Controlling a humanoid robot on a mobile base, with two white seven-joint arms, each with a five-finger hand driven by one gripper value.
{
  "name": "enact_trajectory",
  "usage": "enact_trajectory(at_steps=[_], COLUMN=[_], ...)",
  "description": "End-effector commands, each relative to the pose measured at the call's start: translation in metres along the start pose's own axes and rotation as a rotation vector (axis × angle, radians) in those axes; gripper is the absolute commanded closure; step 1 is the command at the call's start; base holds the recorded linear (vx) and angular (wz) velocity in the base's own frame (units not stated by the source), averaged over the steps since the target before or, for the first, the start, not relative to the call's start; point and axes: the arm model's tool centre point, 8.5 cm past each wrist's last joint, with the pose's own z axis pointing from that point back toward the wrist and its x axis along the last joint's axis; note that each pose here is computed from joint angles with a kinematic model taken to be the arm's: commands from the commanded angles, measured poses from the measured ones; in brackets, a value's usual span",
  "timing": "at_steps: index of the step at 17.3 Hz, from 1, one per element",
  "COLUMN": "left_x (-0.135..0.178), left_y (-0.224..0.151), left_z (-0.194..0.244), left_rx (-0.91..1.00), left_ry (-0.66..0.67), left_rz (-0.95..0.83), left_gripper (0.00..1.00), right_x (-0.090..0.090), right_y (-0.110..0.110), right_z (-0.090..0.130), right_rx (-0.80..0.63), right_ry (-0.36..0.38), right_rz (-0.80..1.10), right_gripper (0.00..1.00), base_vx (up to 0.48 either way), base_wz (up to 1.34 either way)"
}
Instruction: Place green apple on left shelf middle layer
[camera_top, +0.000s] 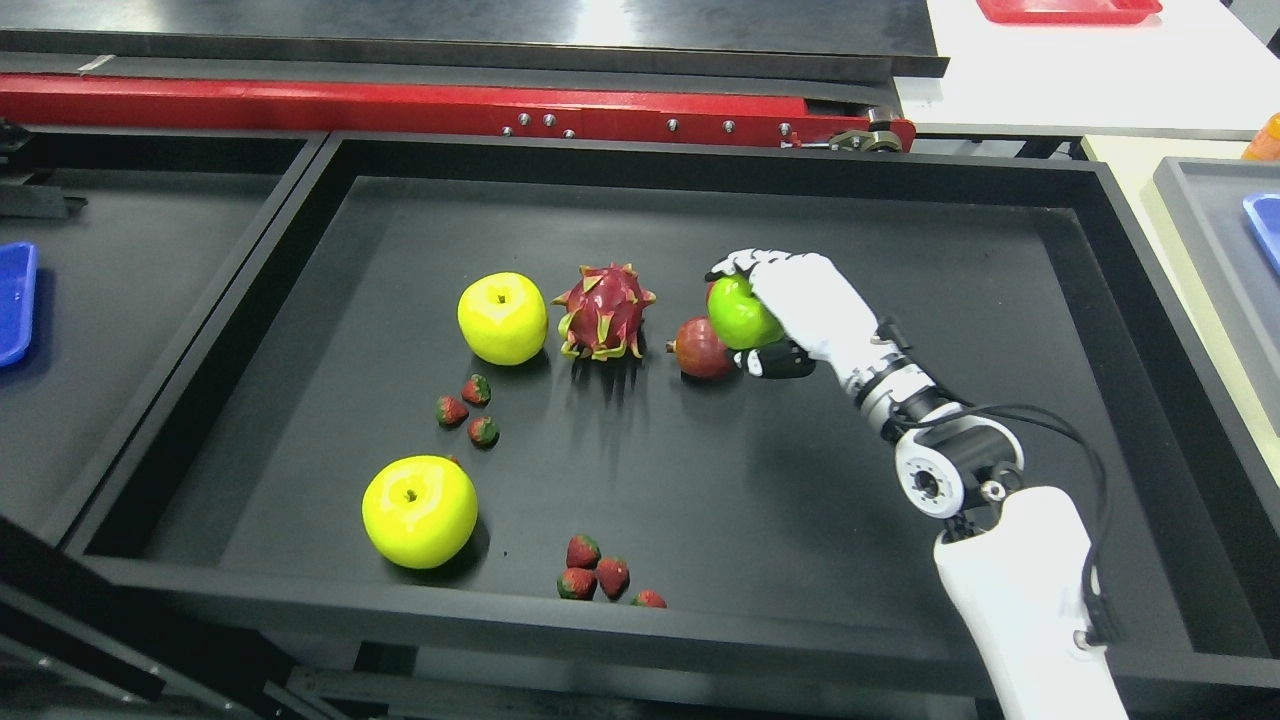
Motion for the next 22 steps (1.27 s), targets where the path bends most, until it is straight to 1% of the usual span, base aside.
enact_trajectory(at_steps=[1, 3, 5, 7, 8, 9, 10, 11, 12, 14, 15, 16, 17, 19, 21, 22], left_x=[0.0, 0.0, 0.0, 0.0, 0.0, 0.0, 0.0, 0.0, 0.0, 0.0, 0.0, 0.0, 0.0, 0.0, 0.0, -0.001], left_y=[0.011, 0.011, 0.011, 0.011, 0.011, 0.011, 0.011, 0.011, 0.011, 0.011, 0.011, 0.011, 0.011, 0.011, 0.011, 0.011], left_z=[0.002, 0.002, 0.002, 0.002, 0.002, 0.002, 0.002, 0.002, 0.002, 0.002, 0.002, 0.002, 0.002, 0.002, 0.002, 0.002], left_rx=[0.018, 0.018, 0.019, 0.019, 0.019, 0.018, 0.019, 0.018, 0.018, 0.018, 0.018, 0.018, 0.018, 0.019, 0.018, 0.018], left_ry=[-0.001, -0.001, 0.001, 0.001, -0.001, 0.001, 0.001, 0.001, 0.001, 0.001, -0.001, -0.001, 0.001, 0.001, 0.001, 0.002], left_rz=[-0.001, -0.001, -0.001, -0.001, -0.001, -0.001, -0.001, 0.0, -0.001, -0.001, -0.001, -0.001, -0.001, -0.001, -0.001, -0.001], left_gripper=[0.0, 0.0, 0.0, 0.0, 0.0, 0.0, 0.0, 0.0, 0.0, 0.0, 0.0, 0.0, 0.0, 0.0, 0.0, 0.0], right_x=[0.059, 0.064, 0.078, 0.094, 0.098, 0.098, 0.095, 0.09, 0.083, 0.067, 0.059, 0.051, 0.047, 0.035, 0.02, 0.008], right_y=[0.085, 0.105, 0.109, 0.113, 0.117, 0.119, 0.116, 0.111, 0.104, 0.079, 0.071, 0.056, 0.049, 0.035, 0.032, 0.029], right_z=[-0.021, -0.019, -0.028, -0.031, -0.03, -0.029, -0.031, -0.035, -0.037, -0.044, -0.044, -0.047, -0.046, -0.039, -0.025, -0.015], right_rx=[0.302, 0.368, 0.379, 0.39, 0.397, 0.399, 0.389, 0.374, 0.354, 0.279, 0.254, 0.215, 0.194, 0.135, 0.071, 0.022], right_ry=[-0.178, -0.19, -0.205, -0.23, -0.238, -0.232, -0.204, -0.158, -0.116, -0.081, -0.059, -0.047, -0.048, -0.047, -0.037, -0.016], right_rz=[0.156, 0.173, 0.153, 0.137, 0.133, 0.126, 0.105, 0.08, 0.013, -0.183, -0.236, -0.275, -0.301, -0.413, -0.577, -0.645], right_gripper=[1.0, 1.0, 1.0, 0.99, 0.96, 0.83, 0.31, 0.02, 0.0, 0.0, 0.0, 0.0, 0.0, 0.0, 0.0, 0.0], base_vx=[0.122, 0.114, 0.093, 0.075, 0.07, 0.046, 0.046, 0.045, 0.045, 0.024, 0.016, 0.01, 0.01, 0.0, 0.0, 0.0], base_wz=[-0.11, -0.09, -0.06, -0.05, -0.05, -0.04, -0.04, -0.03, -0.03, 0.0, 0.0, 0.0, 0.0, 0.0, 0.0, 0.0])
